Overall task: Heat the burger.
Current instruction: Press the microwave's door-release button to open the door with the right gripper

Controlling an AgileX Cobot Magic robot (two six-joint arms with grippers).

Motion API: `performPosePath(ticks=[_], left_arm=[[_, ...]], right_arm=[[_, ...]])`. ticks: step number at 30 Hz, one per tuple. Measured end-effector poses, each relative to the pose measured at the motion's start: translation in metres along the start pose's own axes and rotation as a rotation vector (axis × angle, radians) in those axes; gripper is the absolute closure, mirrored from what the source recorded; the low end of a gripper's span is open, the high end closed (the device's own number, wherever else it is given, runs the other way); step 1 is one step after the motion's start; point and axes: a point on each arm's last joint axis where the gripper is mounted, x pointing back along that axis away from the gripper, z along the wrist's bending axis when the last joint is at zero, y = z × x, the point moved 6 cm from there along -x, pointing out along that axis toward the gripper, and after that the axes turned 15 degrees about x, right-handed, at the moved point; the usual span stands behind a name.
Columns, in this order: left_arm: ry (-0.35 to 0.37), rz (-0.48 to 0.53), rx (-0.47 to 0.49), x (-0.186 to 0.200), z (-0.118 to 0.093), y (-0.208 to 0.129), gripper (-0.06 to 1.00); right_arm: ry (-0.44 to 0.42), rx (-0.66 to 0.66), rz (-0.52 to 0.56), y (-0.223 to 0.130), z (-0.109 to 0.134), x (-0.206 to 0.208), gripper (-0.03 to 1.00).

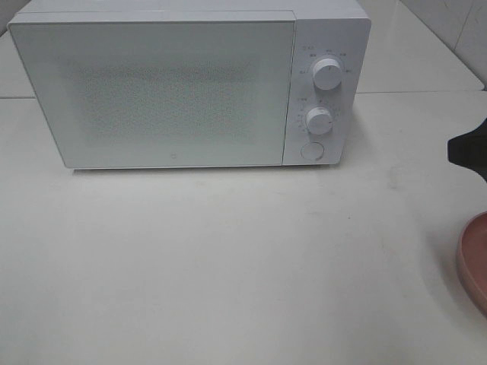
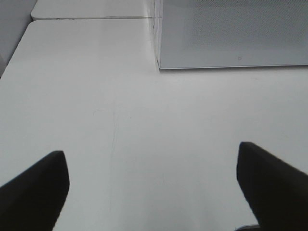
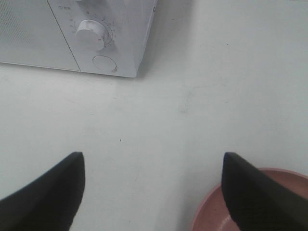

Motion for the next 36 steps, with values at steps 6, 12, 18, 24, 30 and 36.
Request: performPosePath(ticks=[6, 12, 18, 24, 30, 36], left_arm=[[0.0, 0.0, 0.0, 0.0, 0.0, 0.0, 0.08], [0.0, 0.0, 0.0, 0.0, 0.0, 0.0, 0.08], [0.0, 0.0, 0.0, 0.0, 0.0, 0.0, 0.08], [0.0, 0.0, 0.0, 0.0, 0.0, 0.0, 0.08], [0.0, 0.0, 0.0, 0.0, 0.0, 0.0, 0.08], [0.0, 0.0, 0.0, 0.0, 0.0, 0.0, 0.08]], right_arm=[[-0.001, 0.0, -0.001, 0.0, 0.0, -0.027, 0.21], [-0.01, 0.0, -0.05, -0.007, 0.001, -0.049, 0.21], [-0.022, -0.009, -0.119, -0.018, 0.003, -0.065, 0.21], [0.023, 0.032, -0.165, -0.025, 0.028, -0.082, 0.21], [0.019, 0.1, -0.197, -0.024, 0.051, -0.094, 0.21], [-0.052, 0.146, -0.258, -0.021, 0.067, -0.097, 0.21]])
